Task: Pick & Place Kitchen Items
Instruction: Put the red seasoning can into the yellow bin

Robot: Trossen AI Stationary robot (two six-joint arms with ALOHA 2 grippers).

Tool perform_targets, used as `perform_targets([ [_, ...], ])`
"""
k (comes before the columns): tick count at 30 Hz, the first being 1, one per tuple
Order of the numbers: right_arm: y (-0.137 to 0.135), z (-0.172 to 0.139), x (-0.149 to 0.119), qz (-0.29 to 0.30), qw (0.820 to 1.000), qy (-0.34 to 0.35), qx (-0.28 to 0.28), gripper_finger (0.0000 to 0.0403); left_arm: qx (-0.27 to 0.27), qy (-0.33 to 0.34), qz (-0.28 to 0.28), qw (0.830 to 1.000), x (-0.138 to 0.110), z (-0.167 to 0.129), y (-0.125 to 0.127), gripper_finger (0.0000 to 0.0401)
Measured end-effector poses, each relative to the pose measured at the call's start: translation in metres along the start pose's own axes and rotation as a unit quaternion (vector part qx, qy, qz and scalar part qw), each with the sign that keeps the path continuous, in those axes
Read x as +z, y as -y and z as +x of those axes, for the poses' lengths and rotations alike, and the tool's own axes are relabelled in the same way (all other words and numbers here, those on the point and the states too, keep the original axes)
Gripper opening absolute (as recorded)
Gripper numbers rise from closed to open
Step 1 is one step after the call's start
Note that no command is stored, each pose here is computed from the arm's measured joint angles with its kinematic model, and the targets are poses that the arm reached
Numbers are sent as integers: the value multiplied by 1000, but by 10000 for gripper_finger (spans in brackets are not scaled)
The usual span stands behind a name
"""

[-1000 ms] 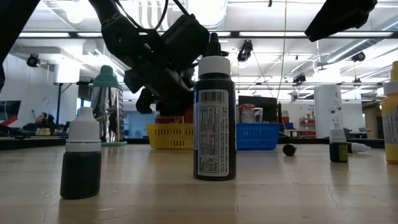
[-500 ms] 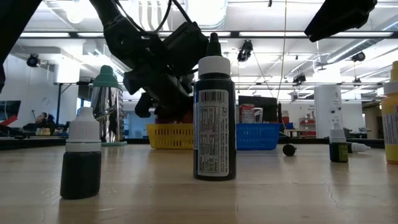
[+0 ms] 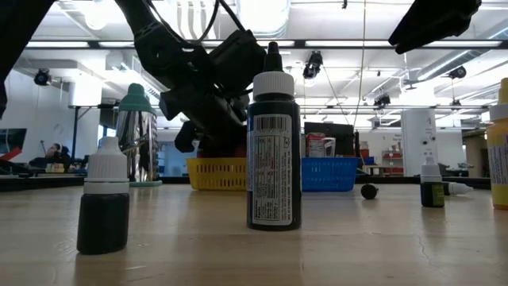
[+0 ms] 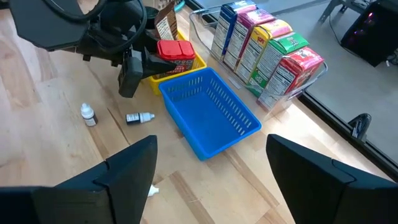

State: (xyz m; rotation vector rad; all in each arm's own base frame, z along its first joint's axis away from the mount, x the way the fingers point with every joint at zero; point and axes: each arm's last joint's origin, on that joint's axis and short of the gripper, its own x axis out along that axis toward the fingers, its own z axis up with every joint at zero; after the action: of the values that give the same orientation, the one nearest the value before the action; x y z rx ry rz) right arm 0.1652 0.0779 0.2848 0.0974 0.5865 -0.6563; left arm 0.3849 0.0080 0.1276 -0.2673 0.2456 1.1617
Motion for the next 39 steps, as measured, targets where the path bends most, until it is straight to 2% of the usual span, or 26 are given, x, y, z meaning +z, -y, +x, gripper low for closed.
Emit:
perform_targets([
  [4, 0, 0, 0, 0, 1000, -5, 4, 292, -3, -2, 4, 1000, 0, 0, 0, 232],
  [12, 0, 0, 0, 0, 1000, -8, 6, 264, -6, -5, 7, 1000, 1, 0, 0, 277],
  [26, 0, 0, -1, -2, 1000, -10, 7, 235, -10, 7, 14, 1000, 15, -4, 5, 278],
  [35, 0, 0, -1, -3, 1000, -11, 8, 255, -14, 23, 43, 999, 27, -10, 16, 275],
  [39, 0, 0, -1, -2, 1000, -11, 8, 267, 2, 36, 51, 998, 34, -16, 13, 275],
])
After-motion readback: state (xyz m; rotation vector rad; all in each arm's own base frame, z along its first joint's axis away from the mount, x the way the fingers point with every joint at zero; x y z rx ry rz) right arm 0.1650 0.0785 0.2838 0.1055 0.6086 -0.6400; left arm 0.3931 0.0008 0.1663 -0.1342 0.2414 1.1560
